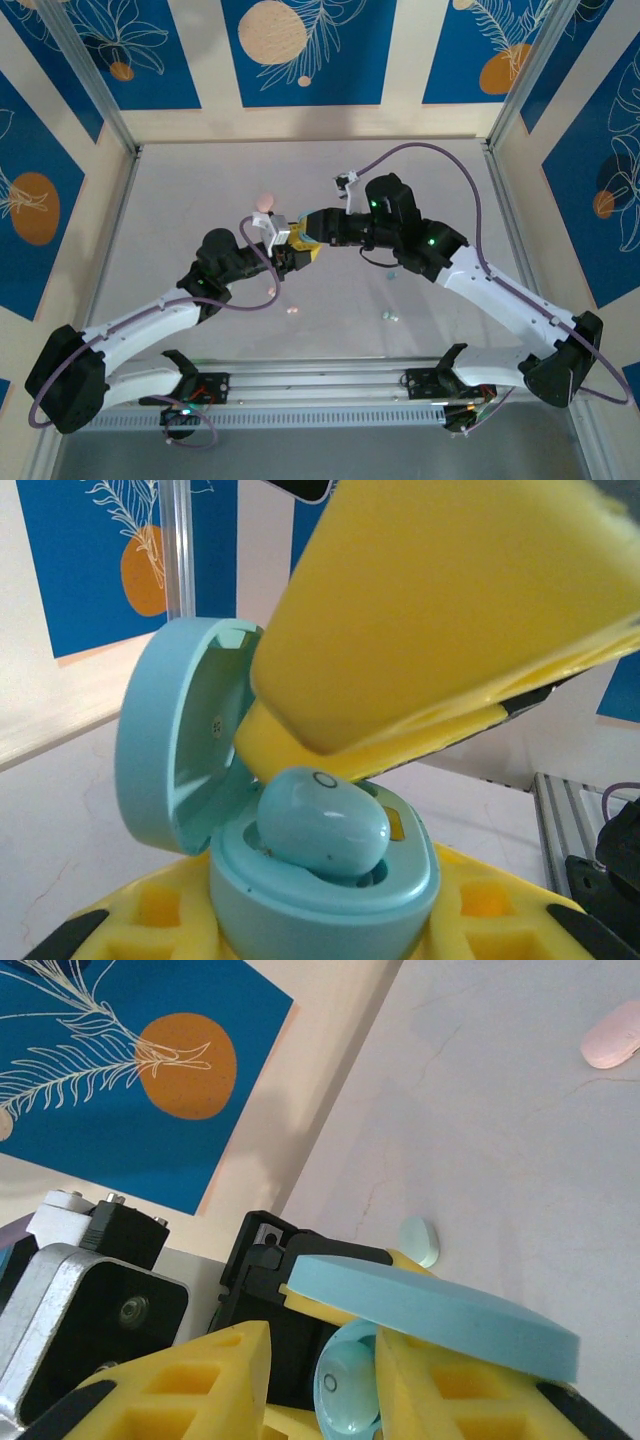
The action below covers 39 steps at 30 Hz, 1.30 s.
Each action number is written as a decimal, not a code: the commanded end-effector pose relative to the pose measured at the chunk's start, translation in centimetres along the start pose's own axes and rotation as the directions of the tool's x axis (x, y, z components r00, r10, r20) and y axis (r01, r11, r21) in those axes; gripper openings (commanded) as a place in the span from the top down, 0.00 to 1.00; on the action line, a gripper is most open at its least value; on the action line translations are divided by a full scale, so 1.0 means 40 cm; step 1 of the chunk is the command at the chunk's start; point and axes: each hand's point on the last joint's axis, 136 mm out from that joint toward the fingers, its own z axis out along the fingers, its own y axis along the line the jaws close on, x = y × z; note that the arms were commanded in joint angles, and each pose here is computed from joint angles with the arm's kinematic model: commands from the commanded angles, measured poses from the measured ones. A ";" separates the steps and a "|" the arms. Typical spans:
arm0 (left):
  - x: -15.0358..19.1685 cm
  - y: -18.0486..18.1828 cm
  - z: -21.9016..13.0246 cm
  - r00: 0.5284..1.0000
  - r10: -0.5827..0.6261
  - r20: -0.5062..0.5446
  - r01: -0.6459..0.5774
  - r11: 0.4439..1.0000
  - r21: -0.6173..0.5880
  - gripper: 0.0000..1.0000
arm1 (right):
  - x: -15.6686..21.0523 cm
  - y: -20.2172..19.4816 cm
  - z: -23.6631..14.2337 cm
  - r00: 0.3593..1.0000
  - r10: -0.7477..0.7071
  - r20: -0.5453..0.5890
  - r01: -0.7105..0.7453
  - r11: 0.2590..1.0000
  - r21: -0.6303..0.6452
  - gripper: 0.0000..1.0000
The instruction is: Insert the wireless bluetooth earbuds into the charging case
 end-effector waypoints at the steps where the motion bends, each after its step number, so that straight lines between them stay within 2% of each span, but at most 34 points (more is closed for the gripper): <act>1: -0.059 -0.024 0.002 0.996 0.039 0.081 -0.042 0.999 0.034 0.67 | -0.001 0.001 -0.034 1.000 -0.009 0.006 0.009 0.999 0.039 0.64; 9: -0.049 -0.017 0.002 0.997 0.047 0.066 -0.049 0.999 0.020 0.67 | -0.009 0.055 -0.095 0.998 -0.045 0.034 0.046 0.999 -0.025 0.61; 11: -0.047 -0.018 0.001 0.997 0.049 0.062 -0.050 0.999 0.019 0.67 | -0.017 0.069 -0.126 0.995 -0.072 0.072 0.074 0.997 -0.033 0.60; 14: -0.050 -0.017 -0.003 0.996 0.052 0.067 -0.053 0.999 0.012 0.67 | -0.033 0.042 -0.178 0.981 -0.113 0.160 0.109 0.993 0.038 0.60; 18: -0.056 -0.019 -0.006 0.996 0.052 0.070 -0.052 0.999 0.012 0.67 | -0.049 -0.080 -0.242 0.959 -0.112 0.261 0.052 0.973 0.226 0.59; 22: -0.059 -0.021 -0.011 0.996 0.050 0.076 -0.051 0.999 0.011 0.67 | -0.031 -0.294 -0.298 0.956 0.032 0.291 -0.161 0.888 0.431 0.58; 28: -0.067 -0.027 -0.025 0.995 0.048 0.085 -0.048 0.999 0.003 0.67 | 0.059 -0.554 -0.296 0.895 0.370 0.250 -0.446 0.777 0.444 0.56; 32: -0.071 -0.028 -0.030 0.995 0.047 0.088 -0.048 0.999 -0.001 0.67 | 0.118 -0.651 -0.265 0.881 0.455 0.132 -0.452 0.722 0.524 0.54; 39: -0.079 -0.033 -0.029 0.995 0.033 0.094 -0.034 0.999 0.010 0.67 | 0.146 -0.743 -0.174 0.857 0.514 -0.047 -0.388 0.702 0.597 0.54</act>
